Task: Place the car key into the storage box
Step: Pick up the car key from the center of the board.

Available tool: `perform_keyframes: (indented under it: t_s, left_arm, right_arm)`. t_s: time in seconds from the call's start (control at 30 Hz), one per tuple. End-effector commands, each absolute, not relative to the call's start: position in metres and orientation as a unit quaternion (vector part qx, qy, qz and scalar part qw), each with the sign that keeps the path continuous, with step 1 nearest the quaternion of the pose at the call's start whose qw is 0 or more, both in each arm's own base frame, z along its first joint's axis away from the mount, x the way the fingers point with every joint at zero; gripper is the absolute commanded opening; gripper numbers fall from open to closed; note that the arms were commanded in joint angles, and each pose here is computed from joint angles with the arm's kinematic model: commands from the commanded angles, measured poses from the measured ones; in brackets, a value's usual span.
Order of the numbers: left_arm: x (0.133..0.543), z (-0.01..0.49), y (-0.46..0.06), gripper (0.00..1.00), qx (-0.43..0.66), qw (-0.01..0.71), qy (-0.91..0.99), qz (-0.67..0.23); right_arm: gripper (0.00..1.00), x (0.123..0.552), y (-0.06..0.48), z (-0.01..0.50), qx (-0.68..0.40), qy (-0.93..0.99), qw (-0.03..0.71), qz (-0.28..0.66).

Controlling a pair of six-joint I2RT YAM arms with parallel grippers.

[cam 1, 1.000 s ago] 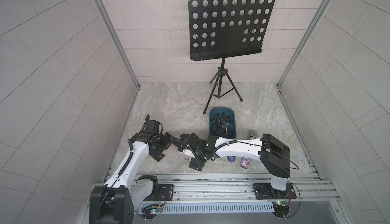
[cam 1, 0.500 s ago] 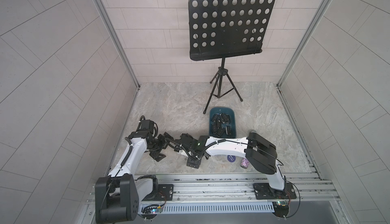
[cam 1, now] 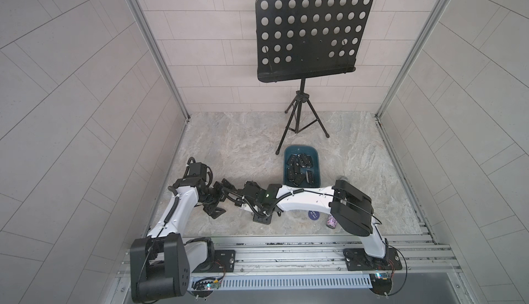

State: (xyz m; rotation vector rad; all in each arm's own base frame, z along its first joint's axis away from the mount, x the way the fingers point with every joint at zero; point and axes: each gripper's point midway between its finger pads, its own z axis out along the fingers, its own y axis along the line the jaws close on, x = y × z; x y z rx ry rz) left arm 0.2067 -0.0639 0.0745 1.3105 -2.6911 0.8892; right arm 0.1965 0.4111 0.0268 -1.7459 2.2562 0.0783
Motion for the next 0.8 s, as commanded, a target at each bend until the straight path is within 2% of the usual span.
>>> perform_keyframes:
  t_s: [0.0, 0.07, 0.33, 0.53, 0.77]
  left_arm:
    - [0.203, 0.075, -0.064, 1.00, 0.416, 0.008, -0.862, 0.289]
    - [0.202, 0.075, -0.064, 0.99, 0.418, 0.008, -0.861, 0.290]
    - [0.201, 0.076, -0.062, 1.00, 0.422, 0.008, -0.860, 0.287]
    - [0.200, 0.076, -0.061, 1.00, 0.423, 0.007, -0.860, 0.284]
    - [0.199, 0.076, -0.060, 0.99, 0.425, 0.008, -0.859, 0.284]
  right_arm:
    - [0.53, 0.188, 0.383, -0.001, -0.620, 0.779, 0.093, -0.018]
    - [0.46, 0.187, 0.382, -0.002, -0.619, 0.780, 0.091, -0.017]
    - [0.34, 0.187, 0.384, -0.002, -0.611, 0.786, 0.093, -0.010]
    - [0.31, 0.190, 0.394, 0.010, -0.605, 0.788, 0.113, 0.005]
    - [0.31, 0.215, 0.404, 0.059, -0.567, 0.806, 0.163, 0.042]
